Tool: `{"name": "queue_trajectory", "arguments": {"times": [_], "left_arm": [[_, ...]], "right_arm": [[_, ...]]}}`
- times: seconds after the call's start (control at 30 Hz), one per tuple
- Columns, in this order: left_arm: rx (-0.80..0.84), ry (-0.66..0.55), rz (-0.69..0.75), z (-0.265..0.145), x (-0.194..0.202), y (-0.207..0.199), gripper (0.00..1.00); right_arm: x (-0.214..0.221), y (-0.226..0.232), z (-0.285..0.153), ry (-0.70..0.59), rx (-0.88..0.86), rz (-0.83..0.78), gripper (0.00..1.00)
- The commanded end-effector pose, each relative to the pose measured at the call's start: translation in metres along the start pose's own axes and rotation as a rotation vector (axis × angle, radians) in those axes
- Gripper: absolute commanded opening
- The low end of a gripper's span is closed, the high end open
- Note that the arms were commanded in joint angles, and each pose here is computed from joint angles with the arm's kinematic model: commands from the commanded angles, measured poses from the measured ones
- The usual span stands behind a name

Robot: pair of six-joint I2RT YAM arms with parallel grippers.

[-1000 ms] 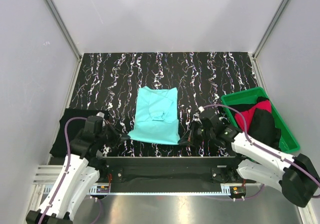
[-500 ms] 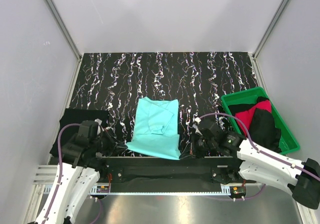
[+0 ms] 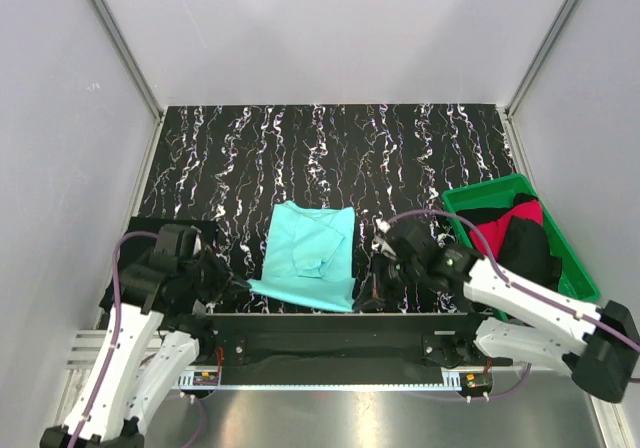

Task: Fold and stack the t-shirts
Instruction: Fold the tshirt

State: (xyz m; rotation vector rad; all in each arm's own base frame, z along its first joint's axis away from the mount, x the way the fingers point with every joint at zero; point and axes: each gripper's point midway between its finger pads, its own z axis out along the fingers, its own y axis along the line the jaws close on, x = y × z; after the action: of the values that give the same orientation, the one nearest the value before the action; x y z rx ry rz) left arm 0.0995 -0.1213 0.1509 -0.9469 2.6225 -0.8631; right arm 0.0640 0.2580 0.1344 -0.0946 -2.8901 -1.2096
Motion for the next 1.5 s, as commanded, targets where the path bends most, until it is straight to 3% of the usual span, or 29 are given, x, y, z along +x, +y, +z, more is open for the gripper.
{"name": "queue_trajectory", "arguments": {"times": [0.0, 0.07, 0.43, 0.57, 0.63, 0.73, 1.0, 1.3, 1.37, 1.43, 1.47], "left_arm": [[0.048, -0.137, 0.064, -0.010, -0.035, -0.033, 0.00], [0.018, -0.140, 0.069, -0.001, -0.048, -0.043, 0.00], [0.025, -0.210, 0.186, 0.039, -0.149, -0.154, 0.00], [0.033, -0.194, 0.241, 0.057, -0.185, -0.191, 0.00], [0.018, -0.097, 0.228, 0.089, -0.196, -0.189, 0.00], [0.012, -0.066, 0.249, 0.115, -0.216, -0.200, 0.00], [0.119, -0.053, 0.342, 0.158, -0.258, -0.257, 0.00], [0.167, -0.038, 0.358, 0.192, -0.270, -0.273, 0.01], [0.173, -0.025, 0.363, 0.198, -0.264, -0.277, 0.06], [0.153, -0.050, 0.372, 0.202, -0.264, -0.279, 0.30], [0.128, -0.071, 0.385, 0.202, -0.261, -0.278, 0.34]], "right_arm": [[-0.017, 0.009, -0.011, 0.028, 0.027, -0.072, 0.00], [-0.053, 0.011, -0.017, -0.013, 0.024, -0.052, 0.00], [-0.186, 0.054, -0.029, 0.086, -0.170, 0.068, 0.00], [-0.224, 0.048, -0.031, 0.087, -0.211, 0.119, 0.00], [-0.245, 0.039, -0.026, 0.090, -0.220, 0.160, 0.00], [-0.272, 0.029, -0.025, 0.076, -0.236, 0.179, 0.00], [-0.311, -0.002, -0.012, 0.070, -0.234, 0.253, 0.01], [-0.321, -0.023, 0.001, 0.071, -0.209, 0.299, 0.03], [-0.320, -0.027, 0.003, 0.066, -0.202, 0.306, 0.04], [-0.320, -0.034, 0.003, 0.056, -0.189, 0.313, 0.10], [-0.323, -0.038, 0.003, 0.034, -0.173, 0.301, 0.15]]}}
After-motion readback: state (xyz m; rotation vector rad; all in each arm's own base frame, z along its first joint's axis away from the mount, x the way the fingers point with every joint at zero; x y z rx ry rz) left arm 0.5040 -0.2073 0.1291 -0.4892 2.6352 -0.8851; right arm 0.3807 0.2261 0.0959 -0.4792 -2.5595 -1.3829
